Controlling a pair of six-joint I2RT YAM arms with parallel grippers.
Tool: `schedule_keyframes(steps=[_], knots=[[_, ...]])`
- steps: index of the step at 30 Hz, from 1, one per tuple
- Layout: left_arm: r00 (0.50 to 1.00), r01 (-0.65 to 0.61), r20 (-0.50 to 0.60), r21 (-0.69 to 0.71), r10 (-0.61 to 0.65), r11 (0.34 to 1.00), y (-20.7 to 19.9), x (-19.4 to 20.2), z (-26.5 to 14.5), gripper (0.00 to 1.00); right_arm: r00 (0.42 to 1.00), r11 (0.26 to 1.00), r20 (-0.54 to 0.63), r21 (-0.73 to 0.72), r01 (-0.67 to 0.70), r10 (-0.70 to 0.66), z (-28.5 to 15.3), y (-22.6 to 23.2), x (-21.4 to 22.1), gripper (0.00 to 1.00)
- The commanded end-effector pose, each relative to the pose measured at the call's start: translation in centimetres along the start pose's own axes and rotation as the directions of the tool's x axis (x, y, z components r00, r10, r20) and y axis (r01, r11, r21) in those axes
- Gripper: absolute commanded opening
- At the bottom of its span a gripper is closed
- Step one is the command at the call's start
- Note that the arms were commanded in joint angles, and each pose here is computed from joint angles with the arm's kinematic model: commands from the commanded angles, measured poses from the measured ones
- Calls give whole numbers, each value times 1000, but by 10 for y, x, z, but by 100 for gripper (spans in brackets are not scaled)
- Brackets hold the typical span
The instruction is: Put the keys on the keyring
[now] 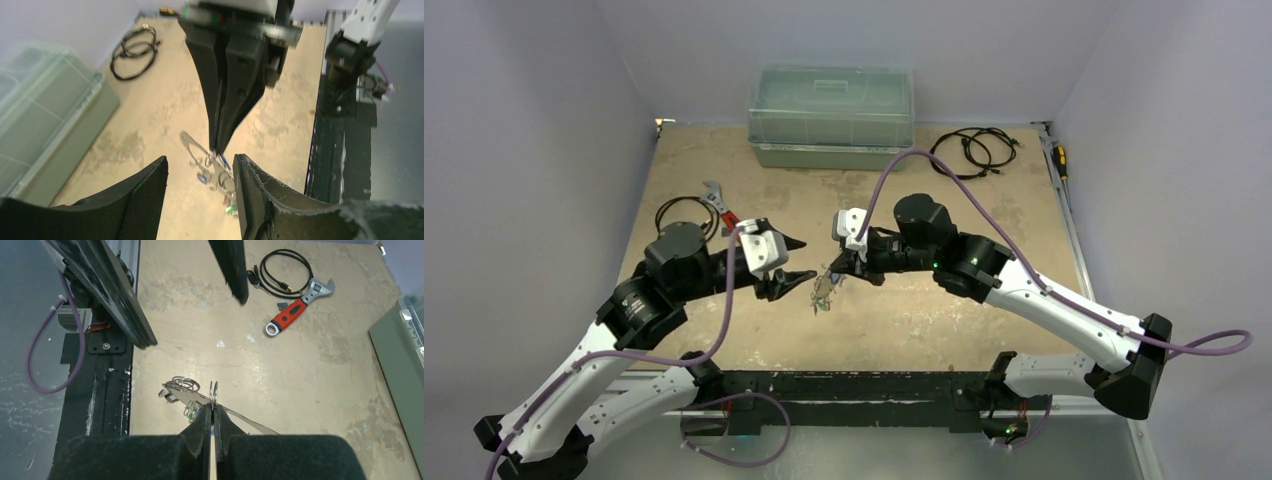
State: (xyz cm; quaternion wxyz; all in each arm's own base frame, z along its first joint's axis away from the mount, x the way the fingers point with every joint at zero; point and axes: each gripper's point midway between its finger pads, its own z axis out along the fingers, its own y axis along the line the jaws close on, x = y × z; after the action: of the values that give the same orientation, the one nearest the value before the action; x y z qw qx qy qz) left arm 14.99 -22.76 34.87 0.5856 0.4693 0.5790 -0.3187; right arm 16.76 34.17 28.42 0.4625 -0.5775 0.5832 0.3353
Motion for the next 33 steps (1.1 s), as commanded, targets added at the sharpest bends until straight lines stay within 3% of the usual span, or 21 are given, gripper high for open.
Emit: schedule_keyframes(steps=[1, 4, 15, 28, 33], knots=[[989, -78, -121, 69, 86, 995, -5, 23, -3, 49, 999, 997, 28, 65, 40, -41, -13, -13, -27, 0], [980, -115, -153, 65, 124, 991, 1, 34, 3, 43, 999, 997, 10, 70, 37, -38, -13, -14, -23, 0], [968, -211, -106, 156, 228, 965, -7, 38, 14, 33, 999, 999, -24, 15, 29, -28, -6, -4, -14, 0], [967, -203, -118, 167, 224, 965, -8, 66, 28, 39, 999, 998, 1, -29, 47, -47, -6, 4, -20, 0], [968, -208, -106, 167, 227, 964, -8, 69, 34, 36, 999, 998, 2, -40, 50, -50, -7, 7, -20, 0]])
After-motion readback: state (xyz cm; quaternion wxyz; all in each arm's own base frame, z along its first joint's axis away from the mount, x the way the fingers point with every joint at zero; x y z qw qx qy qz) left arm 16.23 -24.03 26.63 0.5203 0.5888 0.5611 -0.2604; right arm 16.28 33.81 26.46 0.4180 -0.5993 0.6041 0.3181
